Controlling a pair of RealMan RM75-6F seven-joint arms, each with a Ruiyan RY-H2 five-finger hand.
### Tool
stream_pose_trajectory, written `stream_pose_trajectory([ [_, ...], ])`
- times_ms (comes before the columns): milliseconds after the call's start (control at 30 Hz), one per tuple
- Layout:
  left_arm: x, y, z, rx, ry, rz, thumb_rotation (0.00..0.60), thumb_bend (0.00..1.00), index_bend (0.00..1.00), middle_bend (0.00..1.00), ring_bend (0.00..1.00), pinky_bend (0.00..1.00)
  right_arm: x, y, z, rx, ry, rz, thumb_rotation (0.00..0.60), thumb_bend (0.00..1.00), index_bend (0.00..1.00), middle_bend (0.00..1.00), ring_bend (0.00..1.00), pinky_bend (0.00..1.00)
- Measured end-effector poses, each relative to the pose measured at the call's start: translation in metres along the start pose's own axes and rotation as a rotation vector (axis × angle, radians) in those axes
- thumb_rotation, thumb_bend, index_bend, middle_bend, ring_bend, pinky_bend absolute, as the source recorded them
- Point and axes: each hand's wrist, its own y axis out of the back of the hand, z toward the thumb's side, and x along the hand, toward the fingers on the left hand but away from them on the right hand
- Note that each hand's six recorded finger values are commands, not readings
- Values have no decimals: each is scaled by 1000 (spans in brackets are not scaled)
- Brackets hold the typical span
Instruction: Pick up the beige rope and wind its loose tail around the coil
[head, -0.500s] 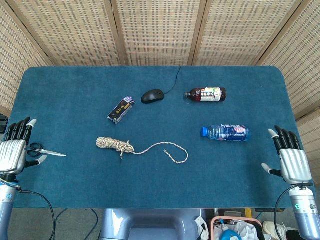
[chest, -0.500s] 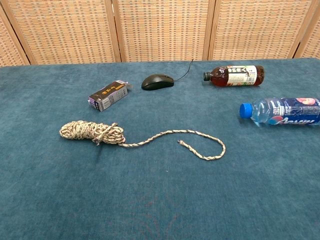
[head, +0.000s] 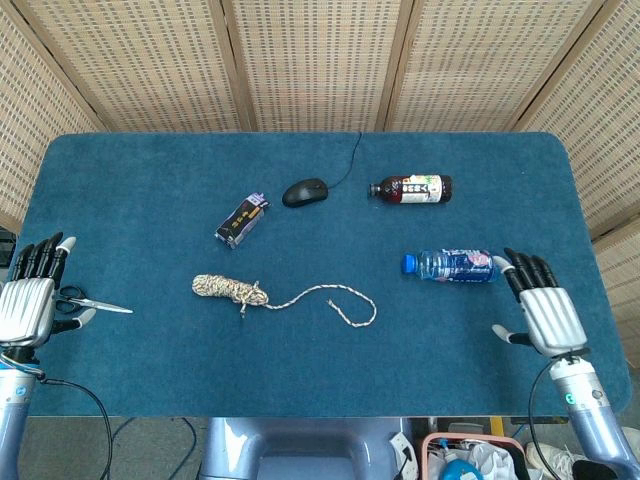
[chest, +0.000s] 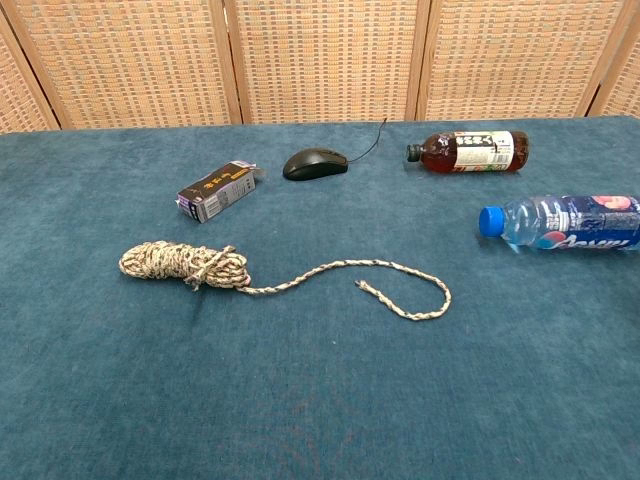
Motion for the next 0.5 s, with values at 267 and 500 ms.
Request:
stream_pose_trajectory([
  [267,1,2,-2,-2,18,12,600,0,0,0,0,0,-79,-10,80,-15,190,196,600,7,350,0,0,0],
  [500,4,-2,-5,13,34,2,600,0,0,0,0,0,-118,-34,138,-13,218,263,600,76,380,0,0,0],
])
